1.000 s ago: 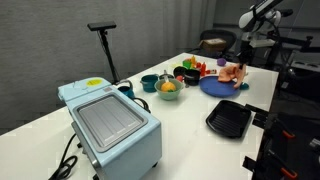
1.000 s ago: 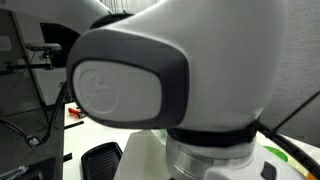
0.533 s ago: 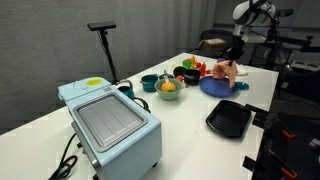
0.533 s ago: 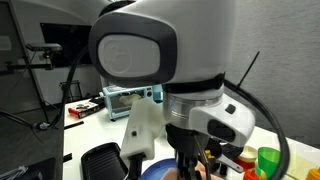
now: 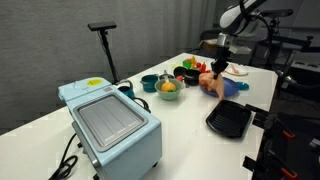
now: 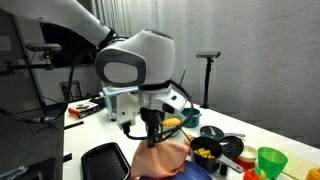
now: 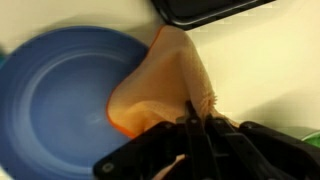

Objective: Use the orange towel to wipe the black pot, green bowl and blue plate

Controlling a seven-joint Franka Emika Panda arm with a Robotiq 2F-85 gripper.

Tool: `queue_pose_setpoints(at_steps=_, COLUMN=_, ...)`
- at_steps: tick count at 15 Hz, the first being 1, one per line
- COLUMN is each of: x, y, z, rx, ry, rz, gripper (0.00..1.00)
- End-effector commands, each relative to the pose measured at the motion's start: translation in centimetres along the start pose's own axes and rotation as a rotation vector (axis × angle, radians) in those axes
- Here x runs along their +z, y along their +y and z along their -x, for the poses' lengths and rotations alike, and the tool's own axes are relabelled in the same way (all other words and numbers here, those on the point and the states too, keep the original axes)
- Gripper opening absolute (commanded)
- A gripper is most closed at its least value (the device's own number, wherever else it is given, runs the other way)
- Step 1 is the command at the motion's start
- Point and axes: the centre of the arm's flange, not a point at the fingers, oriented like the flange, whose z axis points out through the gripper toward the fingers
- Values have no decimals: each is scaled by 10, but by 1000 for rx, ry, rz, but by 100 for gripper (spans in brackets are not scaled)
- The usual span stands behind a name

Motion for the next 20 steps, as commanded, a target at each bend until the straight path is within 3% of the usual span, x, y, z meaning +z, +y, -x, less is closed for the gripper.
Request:
queue_pose_setpoints(at_steps=1, x=11, y=-18, z=3, rx=-15, ry=-16, rz=-1, gripper=5)
queue_pose_setpoints(at_steps=3, x=19, y=-33, z=5, rx=-28, ry=-25, rz=1, gripper=5)
queue_pose_setpoints(at_steps=6, x=17, y=-23, z=5, rx=-13, ry=-20, rz=2, gripper=1)
queue_pose_setpoints(at_steps=10, x=-15, y=5, z=-2, rx=107, ry=74, rz=-83, gripper=1)
queue_pose_setpoints(at_steps=14, x=-16, y=-28, z=-22, rx=71, ry=116, rz=-87, gripper=1)
queue_pose_setpoints(at_steps=20, x=8, y=-110, z=-14, rx=-87, ry=38, rz=-106, gripper=1)
